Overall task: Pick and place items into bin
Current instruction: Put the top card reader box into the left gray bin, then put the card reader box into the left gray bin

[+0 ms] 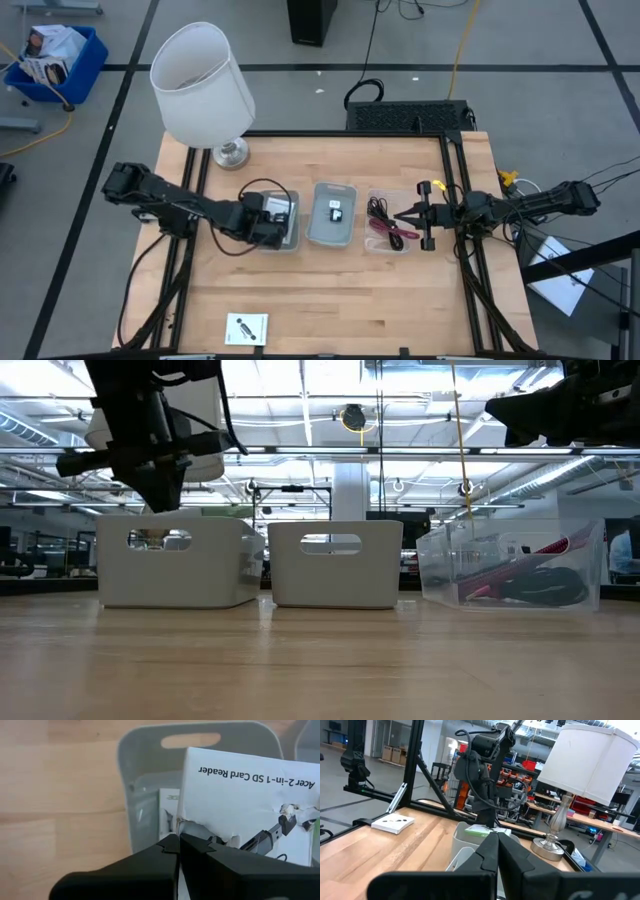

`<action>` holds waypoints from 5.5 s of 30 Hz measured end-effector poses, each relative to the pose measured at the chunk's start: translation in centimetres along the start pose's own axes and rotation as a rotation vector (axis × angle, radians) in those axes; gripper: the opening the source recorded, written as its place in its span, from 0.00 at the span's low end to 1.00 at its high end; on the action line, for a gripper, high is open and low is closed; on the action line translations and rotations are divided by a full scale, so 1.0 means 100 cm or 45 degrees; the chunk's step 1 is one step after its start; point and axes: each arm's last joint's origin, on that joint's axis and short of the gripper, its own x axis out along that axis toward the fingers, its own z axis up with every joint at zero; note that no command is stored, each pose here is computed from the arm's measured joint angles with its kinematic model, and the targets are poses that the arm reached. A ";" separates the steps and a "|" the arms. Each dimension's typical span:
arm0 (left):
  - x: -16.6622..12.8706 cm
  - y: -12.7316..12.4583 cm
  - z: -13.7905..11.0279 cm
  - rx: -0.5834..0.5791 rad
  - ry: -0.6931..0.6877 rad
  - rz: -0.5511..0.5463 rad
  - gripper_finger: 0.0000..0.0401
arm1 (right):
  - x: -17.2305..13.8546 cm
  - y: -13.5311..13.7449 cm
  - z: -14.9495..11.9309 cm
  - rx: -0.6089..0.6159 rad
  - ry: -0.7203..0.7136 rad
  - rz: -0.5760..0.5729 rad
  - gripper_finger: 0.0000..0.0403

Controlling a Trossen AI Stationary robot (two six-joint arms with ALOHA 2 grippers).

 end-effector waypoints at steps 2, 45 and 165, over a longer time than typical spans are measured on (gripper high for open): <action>0.002 -0.001 0.003 0.002 0.010 0.005 0.01 | 0.000 0.000 0.000 0.000 0.000 0.000 0.00; -0.066 -0.014 -0.005 0.972 -0.120 -0.175 0.28 | 0.000 0.000 0.000 -0.019 -0.001 0.002 0.00; 0.009 0.018 -0.009 0.227 0.027 -0.281 0.02 | 0.000 0.000 -0.001 0.029 0.006 0.004 0.00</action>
